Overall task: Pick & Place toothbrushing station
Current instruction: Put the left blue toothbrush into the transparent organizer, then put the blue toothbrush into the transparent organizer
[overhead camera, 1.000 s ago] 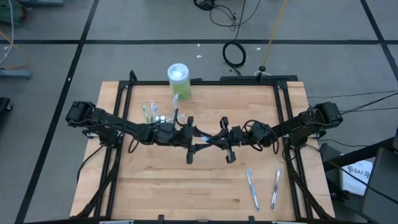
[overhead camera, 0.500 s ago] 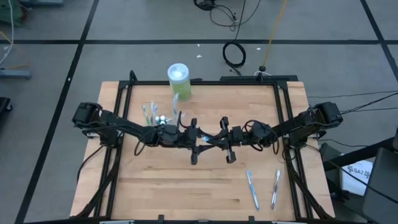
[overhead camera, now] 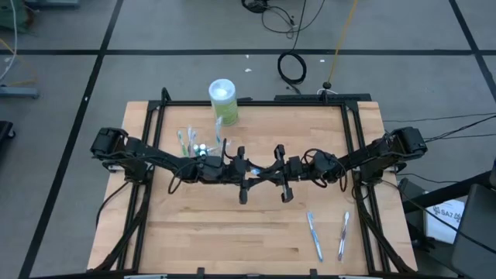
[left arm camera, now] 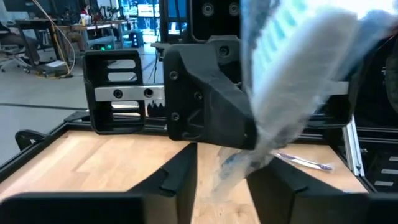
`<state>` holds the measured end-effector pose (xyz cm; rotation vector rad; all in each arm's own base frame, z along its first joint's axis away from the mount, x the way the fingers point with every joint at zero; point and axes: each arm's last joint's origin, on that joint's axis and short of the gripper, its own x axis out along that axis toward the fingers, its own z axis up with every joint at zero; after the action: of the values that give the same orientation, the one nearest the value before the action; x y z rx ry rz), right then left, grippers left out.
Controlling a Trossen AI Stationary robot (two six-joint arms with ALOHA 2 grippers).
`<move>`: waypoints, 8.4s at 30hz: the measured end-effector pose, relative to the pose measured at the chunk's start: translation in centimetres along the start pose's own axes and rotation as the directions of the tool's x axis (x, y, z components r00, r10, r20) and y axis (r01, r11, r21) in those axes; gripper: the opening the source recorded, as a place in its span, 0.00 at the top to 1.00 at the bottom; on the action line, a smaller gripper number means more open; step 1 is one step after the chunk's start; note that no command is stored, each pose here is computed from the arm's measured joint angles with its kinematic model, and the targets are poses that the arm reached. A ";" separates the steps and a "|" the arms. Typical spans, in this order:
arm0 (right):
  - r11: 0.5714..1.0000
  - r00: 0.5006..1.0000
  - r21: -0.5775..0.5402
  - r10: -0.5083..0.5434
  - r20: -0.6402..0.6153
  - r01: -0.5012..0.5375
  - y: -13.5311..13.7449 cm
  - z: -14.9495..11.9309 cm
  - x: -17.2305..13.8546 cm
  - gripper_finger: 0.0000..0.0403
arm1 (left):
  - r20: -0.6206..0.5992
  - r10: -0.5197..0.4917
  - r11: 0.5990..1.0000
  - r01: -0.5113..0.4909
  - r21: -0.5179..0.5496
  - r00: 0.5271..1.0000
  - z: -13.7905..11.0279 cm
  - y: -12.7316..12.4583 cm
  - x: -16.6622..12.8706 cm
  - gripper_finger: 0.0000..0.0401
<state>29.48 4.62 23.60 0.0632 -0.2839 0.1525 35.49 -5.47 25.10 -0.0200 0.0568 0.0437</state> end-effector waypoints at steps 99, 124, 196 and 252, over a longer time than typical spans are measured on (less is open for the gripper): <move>0.987 0.976 -0.126 -0.126 -0.178 0.104 -0.3 -1.8 -0.2 0.62 | -0.647 0.687 0.495 -0.864 0.085 0.330 -5.0 8.3 -7.4 0.88; 0.987 0.976 -0.126 -0.126 -0.179 0.104 -0.3 -1.8 -0.2 0.62 | -0.716 0.606 0.574 -0.813 0.091 0.347 -3.9 9.2 -8.5 0.55; 0.446 -0.039 0.012 0.105 -0.994 0.895 12.3 -7.0 -10.5 0.58 | -0.546 0.308 0.922 -0.386 -0.031 0.779 2.2 -2.3 -14.5 0.67; 0.700 0.214 0.282 0.185 -0.959 0.657 13.3 -7.0 -8.3 0.83 | -0.546 0.307 0.928 -0.373 -0.011 0.780 2.2 -2.3 -14.5 0.67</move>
<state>21.38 17.16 15.08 0.7445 1.1447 -0.0991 21.22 -8.37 28.13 -0.1431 0.6263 0.4096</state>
